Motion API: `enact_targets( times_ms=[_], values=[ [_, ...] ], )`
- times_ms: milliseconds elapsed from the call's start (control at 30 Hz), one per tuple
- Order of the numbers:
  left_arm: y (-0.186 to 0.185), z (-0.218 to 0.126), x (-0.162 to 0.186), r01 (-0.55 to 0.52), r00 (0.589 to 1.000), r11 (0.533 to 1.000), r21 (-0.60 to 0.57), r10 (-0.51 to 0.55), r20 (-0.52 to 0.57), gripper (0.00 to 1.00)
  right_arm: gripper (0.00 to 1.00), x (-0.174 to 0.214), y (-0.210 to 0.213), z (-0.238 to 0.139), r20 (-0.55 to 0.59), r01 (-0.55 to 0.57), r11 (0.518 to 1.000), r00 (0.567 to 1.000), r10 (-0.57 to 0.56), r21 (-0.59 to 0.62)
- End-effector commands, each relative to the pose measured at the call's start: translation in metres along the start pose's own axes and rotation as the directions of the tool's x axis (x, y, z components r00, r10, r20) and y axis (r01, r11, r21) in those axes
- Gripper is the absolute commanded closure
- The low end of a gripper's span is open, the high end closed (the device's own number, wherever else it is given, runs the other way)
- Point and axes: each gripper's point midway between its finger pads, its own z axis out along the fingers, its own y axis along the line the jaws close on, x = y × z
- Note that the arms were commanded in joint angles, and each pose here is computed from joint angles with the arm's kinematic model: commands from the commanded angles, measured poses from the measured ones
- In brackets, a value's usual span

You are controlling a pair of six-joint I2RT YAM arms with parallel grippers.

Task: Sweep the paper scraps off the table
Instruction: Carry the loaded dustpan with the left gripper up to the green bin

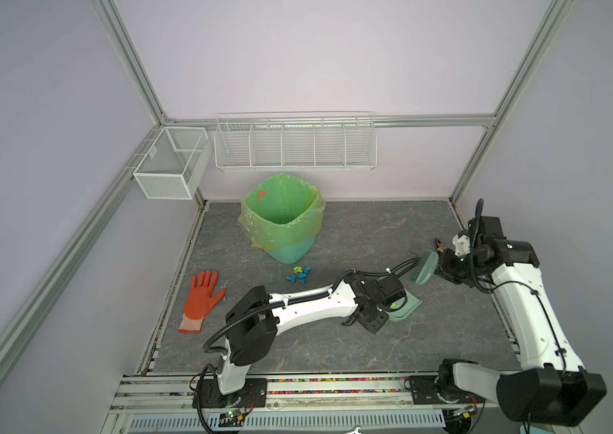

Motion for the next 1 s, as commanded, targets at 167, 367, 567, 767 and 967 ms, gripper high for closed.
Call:
enact_targets(
  times_ms=[167,367,567,767,967],
  values=[
    [0.019,-0.035,-0.016,0.075,0.995,0.997,-0.014,-0.074,0.062,1.0,0.93,-0.011,-0.009,-0.011,0.091,-0.061,0.997,0.994,0.064,-0.038],
    [0.033,-0.055,-0.026,0.102,0.991,0.993,-0.053,-0.097,0.089,1.0,0.93,-0.01,-0.016,-0.004,0.091,-0.07,0.997,0.993,0.073,-0.036],
    [0.032,-0.075,-0.038,0.142,0.982,0.99,-0.018,-0.139,0.125,1.0,0.93,-0.008,-0.018,-0.003,0.11,-0.069,0.997,0.991,0.073,-0.038],
    [0.031,-0.093,-0.056,0.168,0.972,0.986,0.008,-0.167,0.168,1.0,0.93,-0.004,-0.018,-0.002,0.124,-0.066,0.996,0.99,0.072,-0.053],
    [0.037,-0.112,-0.08,0.189,0.953,0.982,0.023,-0.189,0.235,1.0,0.93,-0.003,-0.012,-0.01,0.159,-0.037,0.995,0.986,0.051,-0.09]
  ],
)
